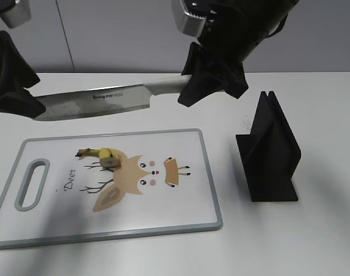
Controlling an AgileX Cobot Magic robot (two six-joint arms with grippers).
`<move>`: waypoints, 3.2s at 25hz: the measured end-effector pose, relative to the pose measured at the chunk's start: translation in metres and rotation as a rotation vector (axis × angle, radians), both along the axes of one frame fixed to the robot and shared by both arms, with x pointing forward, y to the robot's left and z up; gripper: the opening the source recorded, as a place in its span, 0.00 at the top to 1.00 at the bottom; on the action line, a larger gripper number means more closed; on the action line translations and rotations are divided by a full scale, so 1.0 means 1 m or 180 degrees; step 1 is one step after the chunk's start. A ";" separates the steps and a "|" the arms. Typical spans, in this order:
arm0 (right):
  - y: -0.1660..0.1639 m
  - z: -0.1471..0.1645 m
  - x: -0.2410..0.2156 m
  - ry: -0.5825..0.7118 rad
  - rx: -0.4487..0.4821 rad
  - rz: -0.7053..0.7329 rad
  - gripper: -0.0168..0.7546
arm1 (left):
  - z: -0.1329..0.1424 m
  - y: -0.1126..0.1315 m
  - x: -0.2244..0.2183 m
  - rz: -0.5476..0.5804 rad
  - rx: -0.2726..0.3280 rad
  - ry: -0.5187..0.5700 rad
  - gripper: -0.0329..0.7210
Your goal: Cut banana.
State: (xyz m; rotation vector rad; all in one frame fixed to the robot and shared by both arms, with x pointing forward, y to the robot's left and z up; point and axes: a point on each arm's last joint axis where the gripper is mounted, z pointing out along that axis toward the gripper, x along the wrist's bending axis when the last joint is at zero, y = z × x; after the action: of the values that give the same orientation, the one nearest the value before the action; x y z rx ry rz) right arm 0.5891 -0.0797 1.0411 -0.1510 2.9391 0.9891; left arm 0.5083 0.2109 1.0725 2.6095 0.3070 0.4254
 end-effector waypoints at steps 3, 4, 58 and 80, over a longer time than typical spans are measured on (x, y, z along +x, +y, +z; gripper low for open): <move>0.003 -0.010 0.004 0.0097 0.0025 -0.0013 0.75 | -0.007 -0.001 0.004 0.0007 0.0015 0.0061 0.22; 0.004 -0.012 0.005 0.0116 0.0027 -0.0017 0.75 | -0.008 -0.001 0.006 0.0015 0.0013 0.0056 0.25; 0.015 -0.089 0.031 0.0776 -0.0375 -0.0961 0.65 | -0.107 -0.013 0.017 0.0362 0.0116 0.0058 0.91; 0.022 -0.099 0.049 0.0761 -0.0388 -0.0883 0.65 | -0.121 -0.012 0.025 0.0388 0.0238 0.0050 0.92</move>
State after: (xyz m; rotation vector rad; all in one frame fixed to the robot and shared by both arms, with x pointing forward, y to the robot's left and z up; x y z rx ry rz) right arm 0.6383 -0.0580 0.9423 0.3888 3.1135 0.8411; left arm 0.5334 0.1991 0.9510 2.6771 0.4658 0.4666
